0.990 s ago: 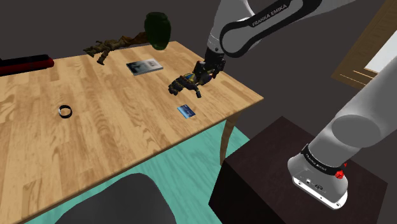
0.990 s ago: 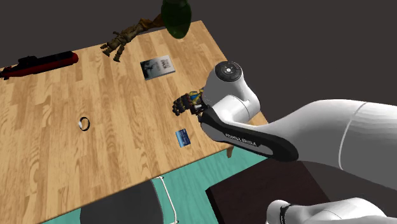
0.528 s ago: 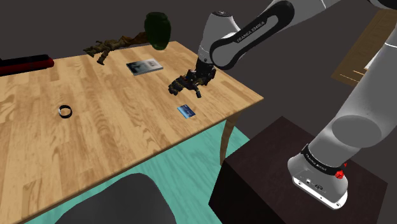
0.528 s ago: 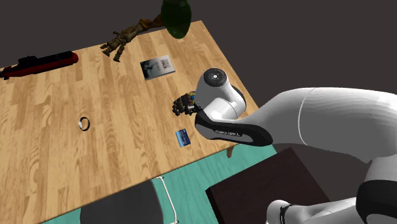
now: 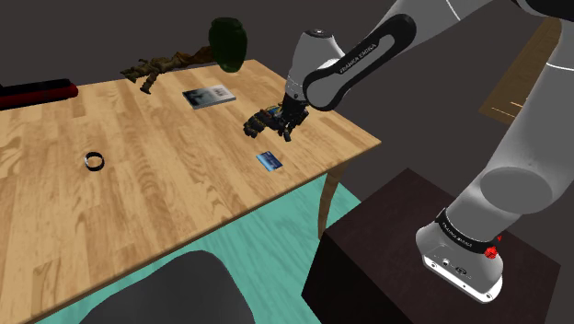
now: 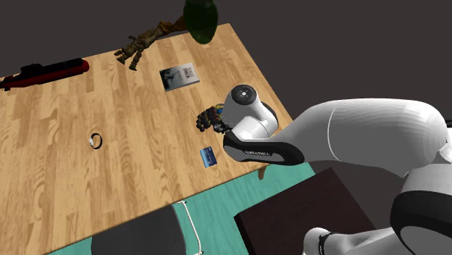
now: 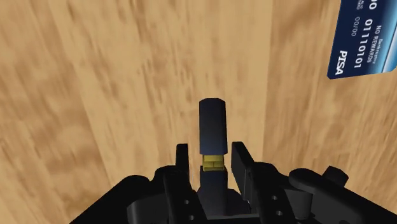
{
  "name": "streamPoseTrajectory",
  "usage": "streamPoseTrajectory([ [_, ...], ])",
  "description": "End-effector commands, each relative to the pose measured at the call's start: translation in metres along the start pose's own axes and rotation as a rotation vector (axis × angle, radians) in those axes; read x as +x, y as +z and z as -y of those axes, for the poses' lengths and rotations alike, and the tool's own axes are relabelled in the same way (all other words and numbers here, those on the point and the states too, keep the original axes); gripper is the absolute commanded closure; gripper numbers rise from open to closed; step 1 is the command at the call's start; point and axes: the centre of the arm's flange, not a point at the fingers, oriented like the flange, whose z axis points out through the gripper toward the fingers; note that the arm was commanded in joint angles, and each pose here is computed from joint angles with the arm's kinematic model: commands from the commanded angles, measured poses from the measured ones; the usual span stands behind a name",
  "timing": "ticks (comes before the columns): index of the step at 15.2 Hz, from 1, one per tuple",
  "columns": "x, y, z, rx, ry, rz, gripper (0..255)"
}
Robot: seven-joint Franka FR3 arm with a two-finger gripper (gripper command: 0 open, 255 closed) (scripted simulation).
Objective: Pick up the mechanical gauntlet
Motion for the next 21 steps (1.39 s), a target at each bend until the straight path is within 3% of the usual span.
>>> streamPoseTrajectory([
  [1, 0.0, 0.0, 0.0, 0.0, 0.0, 0.0, 255],
  [8, 0.0, 0.001, 0.0, 0.0, 0.0, 0.0, 255],
  [21, 0.014, -0.066, 0.006, 0.0, 0.0, 0.0, 255],
])
